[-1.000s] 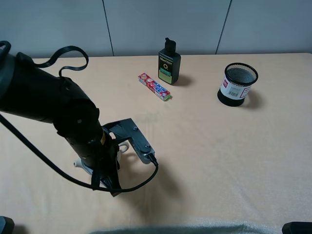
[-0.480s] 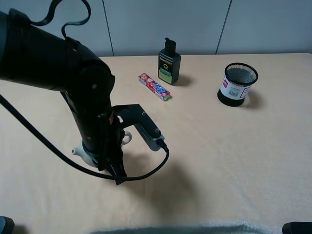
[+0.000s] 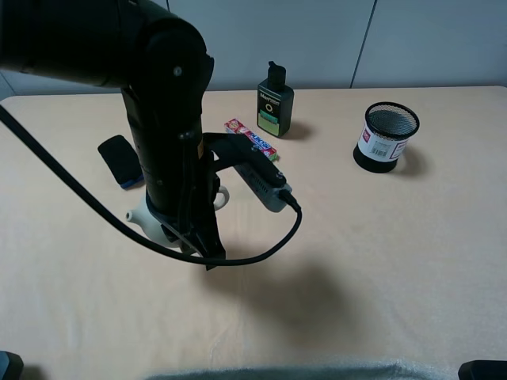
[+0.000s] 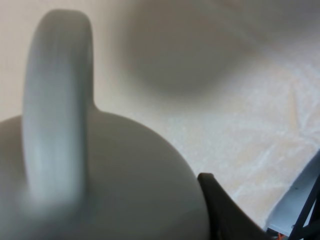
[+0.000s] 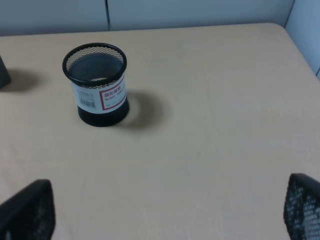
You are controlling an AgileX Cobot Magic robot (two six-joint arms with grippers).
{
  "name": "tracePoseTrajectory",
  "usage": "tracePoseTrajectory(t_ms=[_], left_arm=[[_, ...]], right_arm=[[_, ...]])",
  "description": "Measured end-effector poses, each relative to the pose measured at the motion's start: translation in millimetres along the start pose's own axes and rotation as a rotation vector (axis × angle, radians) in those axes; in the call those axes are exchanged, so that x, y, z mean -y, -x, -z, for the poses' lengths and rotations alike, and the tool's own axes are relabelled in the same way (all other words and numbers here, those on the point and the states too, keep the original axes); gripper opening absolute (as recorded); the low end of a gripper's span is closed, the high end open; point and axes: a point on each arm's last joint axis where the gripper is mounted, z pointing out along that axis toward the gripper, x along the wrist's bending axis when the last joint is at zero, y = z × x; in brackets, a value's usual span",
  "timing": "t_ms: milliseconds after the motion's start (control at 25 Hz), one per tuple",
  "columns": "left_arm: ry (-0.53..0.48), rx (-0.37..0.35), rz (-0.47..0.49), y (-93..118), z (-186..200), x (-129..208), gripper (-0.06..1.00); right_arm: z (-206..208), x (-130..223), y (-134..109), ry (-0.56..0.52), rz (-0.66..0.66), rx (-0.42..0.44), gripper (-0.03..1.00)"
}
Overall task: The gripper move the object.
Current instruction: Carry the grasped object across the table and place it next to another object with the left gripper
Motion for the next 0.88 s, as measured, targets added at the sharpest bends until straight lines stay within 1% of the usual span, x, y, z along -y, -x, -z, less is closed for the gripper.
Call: tracePoseTrajectory(t_ms=[120,320,480,680,880], left_arm=[[0.022,-0.002,0.003,3.0,9.6,-7.9,0.22],[0.068,-0.051,-0.030,15.1,22.7,-25.2,0.22],[0.054,-0.053,-0.054,24.5,15.7,-47.9,0.22],[0.069,-0.051,-0.101,38.5,7.0,-79.4,0.22],[0.092,-0.035,-0.143,43.8,-2.3,-105.7,0.22]], right_arm=[[0.0,0.0,0.0,0.000,0.000,0.000,0.69],[0.0,0.0,0.0,0.000,0.000,0.000,0.69],[0.0,-0.1,0.0,0.001,0.000,0.000,0.69],[0.0,-0.1,0.0,0.001,0.000,0.000,0.69],[0.0,-0.1,0.0,0.001,0.000,0.000,0.69]])
